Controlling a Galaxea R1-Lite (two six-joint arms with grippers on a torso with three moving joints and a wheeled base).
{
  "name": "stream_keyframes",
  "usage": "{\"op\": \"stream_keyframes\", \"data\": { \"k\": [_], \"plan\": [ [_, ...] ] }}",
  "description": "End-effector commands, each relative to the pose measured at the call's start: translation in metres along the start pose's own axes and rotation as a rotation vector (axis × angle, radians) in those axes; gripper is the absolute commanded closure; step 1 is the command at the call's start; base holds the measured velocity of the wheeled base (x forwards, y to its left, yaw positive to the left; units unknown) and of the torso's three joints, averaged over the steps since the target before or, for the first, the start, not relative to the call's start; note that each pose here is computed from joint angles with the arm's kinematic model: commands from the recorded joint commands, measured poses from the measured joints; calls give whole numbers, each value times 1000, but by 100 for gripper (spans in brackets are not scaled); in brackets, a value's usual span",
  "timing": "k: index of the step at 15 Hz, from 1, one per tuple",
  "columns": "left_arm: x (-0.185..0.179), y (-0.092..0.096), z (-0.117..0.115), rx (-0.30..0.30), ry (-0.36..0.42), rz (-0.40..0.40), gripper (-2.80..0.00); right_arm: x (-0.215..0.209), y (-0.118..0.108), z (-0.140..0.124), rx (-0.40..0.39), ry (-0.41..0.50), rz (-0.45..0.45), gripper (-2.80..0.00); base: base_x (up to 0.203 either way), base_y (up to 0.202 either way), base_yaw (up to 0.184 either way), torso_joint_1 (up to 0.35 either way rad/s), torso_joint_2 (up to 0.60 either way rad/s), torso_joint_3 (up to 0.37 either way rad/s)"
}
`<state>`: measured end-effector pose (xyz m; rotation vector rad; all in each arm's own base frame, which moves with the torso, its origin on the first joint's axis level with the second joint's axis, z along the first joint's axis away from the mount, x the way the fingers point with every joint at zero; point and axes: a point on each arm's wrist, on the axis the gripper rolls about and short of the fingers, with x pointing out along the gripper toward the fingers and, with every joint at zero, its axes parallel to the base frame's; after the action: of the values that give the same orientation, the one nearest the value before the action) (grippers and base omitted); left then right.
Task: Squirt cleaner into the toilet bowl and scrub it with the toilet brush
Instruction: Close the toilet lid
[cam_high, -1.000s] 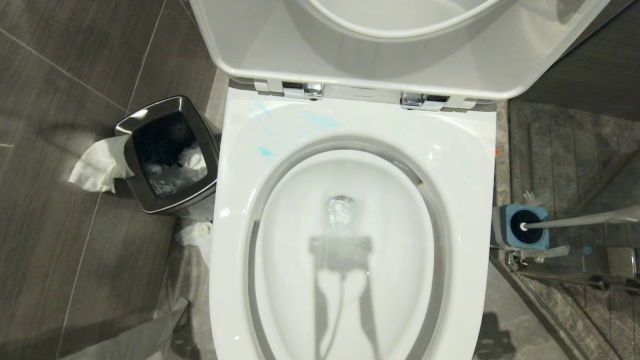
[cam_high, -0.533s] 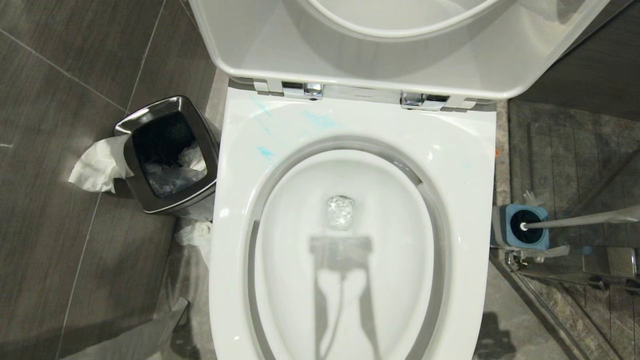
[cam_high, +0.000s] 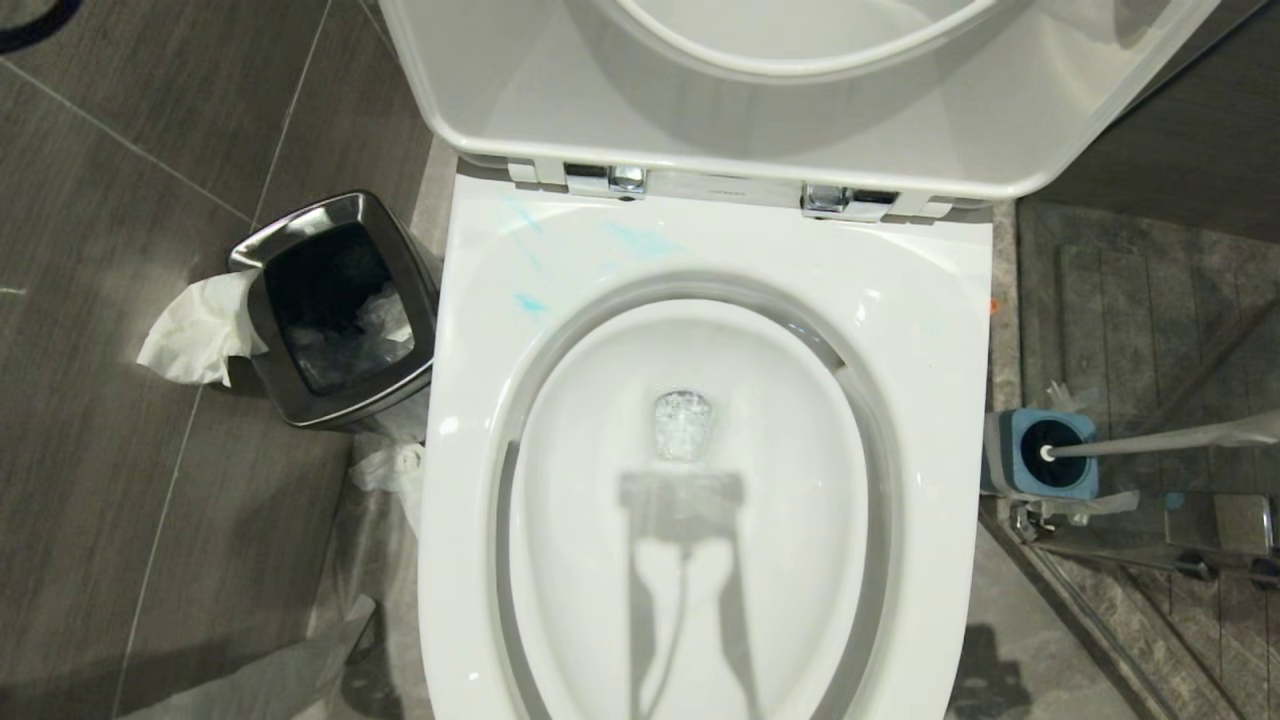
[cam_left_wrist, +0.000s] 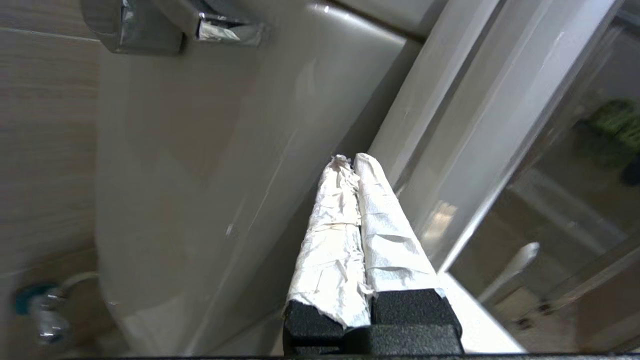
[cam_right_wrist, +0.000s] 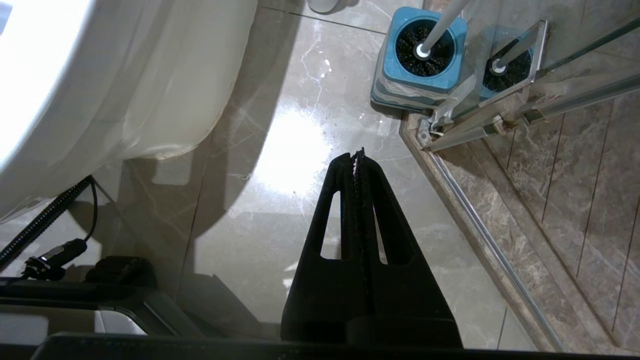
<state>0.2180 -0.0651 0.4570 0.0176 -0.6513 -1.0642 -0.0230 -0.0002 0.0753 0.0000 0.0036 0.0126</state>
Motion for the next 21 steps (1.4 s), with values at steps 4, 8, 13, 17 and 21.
{"op": "stream_keyframes", "data": {
  "k": [4,8,13,17,21],
  "plan": [
    [8,5,-15,116,-9,54,0,0,0,0,0,1,0,0,0,0,0,0,0,0],
    [16,3,-19,166,-60,92,0,0,0,0,0,1,1,0,0,0,0,0,0,0],
    [21,-8,-26,92,-60,50,0,0,0,0,0,1,1,0,0,0,0,0,0,0],
    [18,-17,-28,3,-47,23,0,0,0,0,0,1,1,0,0,0,0,0,0,0],
    [5,-30,-6,-183,-64,21,0,0,0,0,0,1,1,0,0,0,0,0,0,0]
  ]
}}
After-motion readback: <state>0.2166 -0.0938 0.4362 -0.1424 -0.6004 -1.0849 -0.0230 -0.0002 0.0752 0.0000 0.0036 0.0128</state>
